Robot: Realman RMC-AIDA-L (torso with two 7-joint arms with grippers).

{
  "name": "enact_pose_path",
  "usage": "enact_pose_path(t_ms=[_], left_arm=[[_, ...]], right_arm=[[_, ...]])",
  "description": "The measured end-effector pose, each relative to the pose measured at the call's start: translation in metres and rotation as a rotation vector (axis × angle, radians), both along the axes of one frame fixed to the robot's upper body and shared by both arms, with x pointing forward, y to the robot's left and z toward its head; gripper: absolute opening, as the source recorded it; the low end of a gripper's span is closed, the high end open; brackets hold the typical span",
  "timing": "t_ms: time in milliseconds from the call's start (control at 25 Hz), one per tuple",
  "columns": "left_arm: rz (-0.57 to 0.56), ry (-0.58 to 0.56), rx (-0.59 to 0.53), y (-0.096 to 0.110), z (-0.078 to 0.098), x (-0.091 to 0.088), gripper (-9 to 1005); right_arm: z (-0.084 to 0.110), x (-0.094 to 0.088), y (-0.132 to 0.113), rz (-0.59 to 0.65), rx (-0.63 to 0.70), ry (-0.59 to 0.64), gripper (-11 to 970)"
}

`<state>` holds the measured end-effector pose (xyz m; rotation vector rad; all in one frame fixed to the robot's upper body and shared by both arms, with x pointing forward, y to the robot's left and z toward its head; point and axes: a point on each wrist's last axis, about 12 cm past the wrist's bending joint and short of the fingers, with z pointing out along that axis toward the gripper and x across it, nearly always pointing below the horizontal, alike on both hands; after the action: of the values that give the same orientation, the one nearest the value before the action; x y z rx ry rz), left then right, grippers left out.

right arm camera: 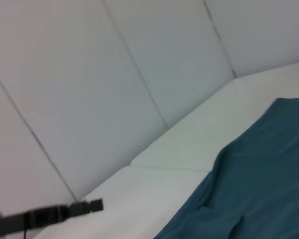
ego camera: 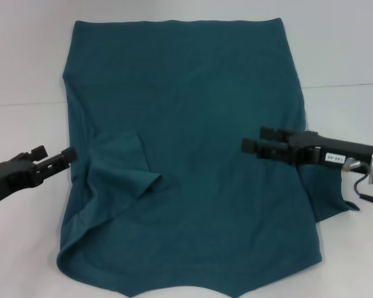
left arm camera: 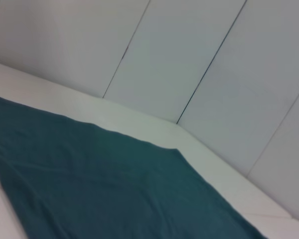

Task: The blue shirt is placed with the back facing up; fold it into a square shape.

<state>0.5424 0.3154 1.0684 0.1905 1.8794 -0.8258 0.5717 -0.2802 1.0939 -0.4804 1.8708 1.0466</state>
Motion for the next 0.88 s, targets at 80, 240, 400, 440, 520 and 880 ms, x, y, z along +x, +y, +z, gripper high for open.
enact_pose_path(t_ms=[80, 240, 400, 440, 520, 880], left_arm=[[0.003, 0.000, 0.010, 0.001, -0.002, -0.001, 952], [-0.005, -0.017, 0.040, 0.002, -0.004, -0.005, 951], [-0.021, -0.019, 0.050, 0.003, -0.006, -0.009, 950], [-0.028, -0.022, 0.052, 0.003, -0.006, -0.011, 949], [-0.052, -0.035, 0.053, 0.001, -0.006, -0.014, 949], [-0.104, -0.046, 0.046, 0.002, -0.007, -0.025, 947]], right_arm=[[0.003, 0.003, -0.006, -0.020, 0.008, 0.037, 940], [0.009, 0.006, -0.022, -0.076, 0.040, 0.128, 940], [0.012, 0.004, -0.044, -0.129, 0.056, 0.210, 940], [0.011, 0.003, -0.049, -0.139, 0.053, 0.229, 940], [0.010, 0.000, -0.060, -0.164, 0.033, 0.277, 940], [0.003, -0.014, -0.098, -0.277, -0.031, 0.443, 941]])
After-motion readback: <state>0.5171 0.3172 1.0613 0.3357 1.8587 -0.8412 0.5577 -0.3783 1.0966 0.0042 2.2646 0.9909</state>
